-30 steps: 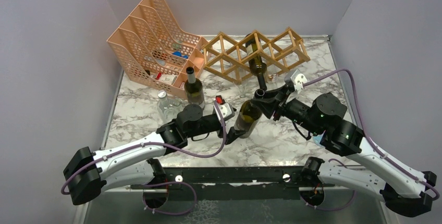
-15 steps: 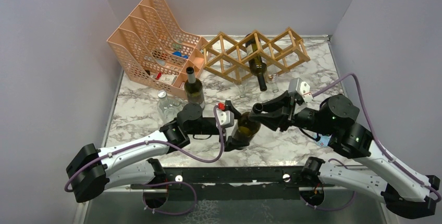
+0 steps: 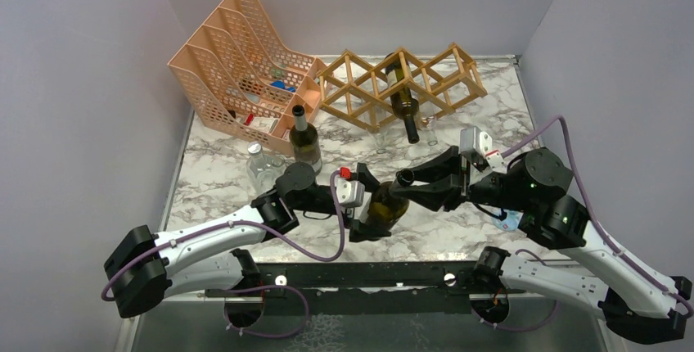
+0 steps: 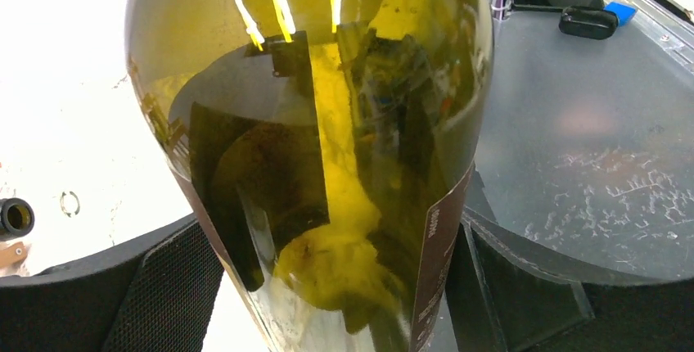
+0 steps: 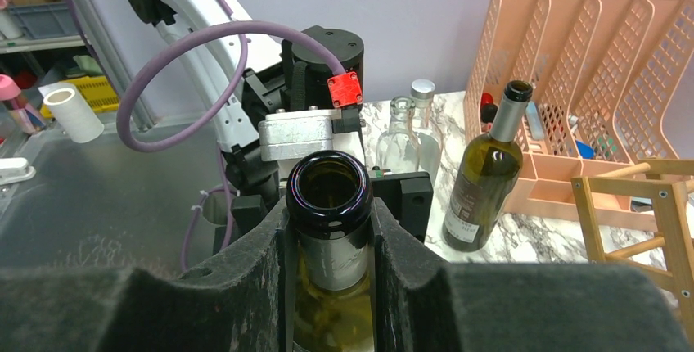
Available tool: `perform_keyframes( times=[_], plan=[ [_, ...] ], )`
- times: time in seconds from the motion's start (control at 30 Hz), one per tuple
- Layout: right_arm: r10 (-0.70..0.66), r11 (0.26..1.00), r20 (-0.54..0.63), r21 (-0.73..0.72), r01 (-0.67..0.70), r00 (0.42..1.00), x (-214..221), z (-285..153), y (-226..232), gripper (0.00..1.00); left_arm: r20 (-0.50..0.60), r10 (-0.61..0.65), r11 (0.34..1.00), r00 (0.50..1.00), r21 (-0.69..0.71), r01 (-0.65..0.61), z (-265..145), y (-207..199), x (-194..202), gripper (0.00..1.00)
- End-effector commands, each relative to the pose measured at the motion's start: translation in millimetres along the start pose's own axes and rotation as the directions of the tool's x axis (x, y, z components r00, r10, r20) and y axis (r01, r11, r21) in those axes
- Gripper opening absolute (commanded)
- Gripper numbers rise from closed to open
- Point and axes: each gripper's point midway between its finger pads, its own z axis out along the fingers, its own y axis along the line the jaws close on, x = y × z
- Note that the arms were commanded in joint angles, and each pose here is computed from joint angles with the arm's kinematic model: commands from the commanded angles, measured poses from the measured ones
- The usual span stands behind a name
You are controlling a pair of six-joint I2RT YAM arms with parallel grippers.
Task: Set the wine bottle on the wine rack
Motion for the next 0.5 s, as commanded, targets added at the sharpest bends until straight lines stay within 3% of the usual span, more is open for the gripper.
perform_keyframes(
  times=[0.0, 0.17, 0.23, 0.3, 0.4, 0.43, 0.47],
  plan=[
    [-0.064, 0.996, 0.195, -0.045, 0.074, 0.979, -58.1, -8.3, 14.0, 0.01, 0.054, 0.050, 0.999, 0.997, 0.012, -0.051, 3.7, 2.0, -16.5, 0.94],
    [-0.061, 0.996, 0.200, -0.053, 0.073, 0.978, -57.6, -9.5, 16.1, 0.01, 0.065, 0.063, 0.998, 0.996, 0.004, -0.064, 3.9, 4.0, -19.9, 0.96],
    [-0.060, 0.996, 0.202, -0.053, 0.073, 0.978, -58.1, -10.6, 16.4, 0.01, 0.068, 0.073, 0.997, 0.995, -0.006, -0.072, 4.3, 6.1, -21.1, 0.89],
    [-0.054, 0.997, 0.198, -0.052, 0.065, 0.979, -57.6, -11.1, 16.5, 0.02, 0.071, 0.079, 0.997, 0.994, -0.024, -0.078, 5.0, 10.2, -23.2, 0.71],
    [-0.037, 0.998, 0.183, -0.045, 0.046, 0.982, -55.8, -11.6, 15.5, 0.09, 0.075, 0.103, 0.994, 0.992, -0.043, -0.100, 7.0, 16.2, -28.3, 0.33],
    [-0.029, 0.999, 0.177, -0.036, 0.035, 0.984, -54.8, -11.9, 14.0, 0.15, 0.077, 0.118, 0.992, 0.990, -0.047, -0.114, 7.4, 17.6, -29.9, 0.09],
    [-0.021, 0.999, 0.173, -0.022, 0.025, 0.985, -54.4, -12.1, 11.7, 0.20, 0.077, 0.129, 0.990, 0.989, -0.070, -0.124, 7.3, 22.3, -31.7, 0.00]
  ],
)
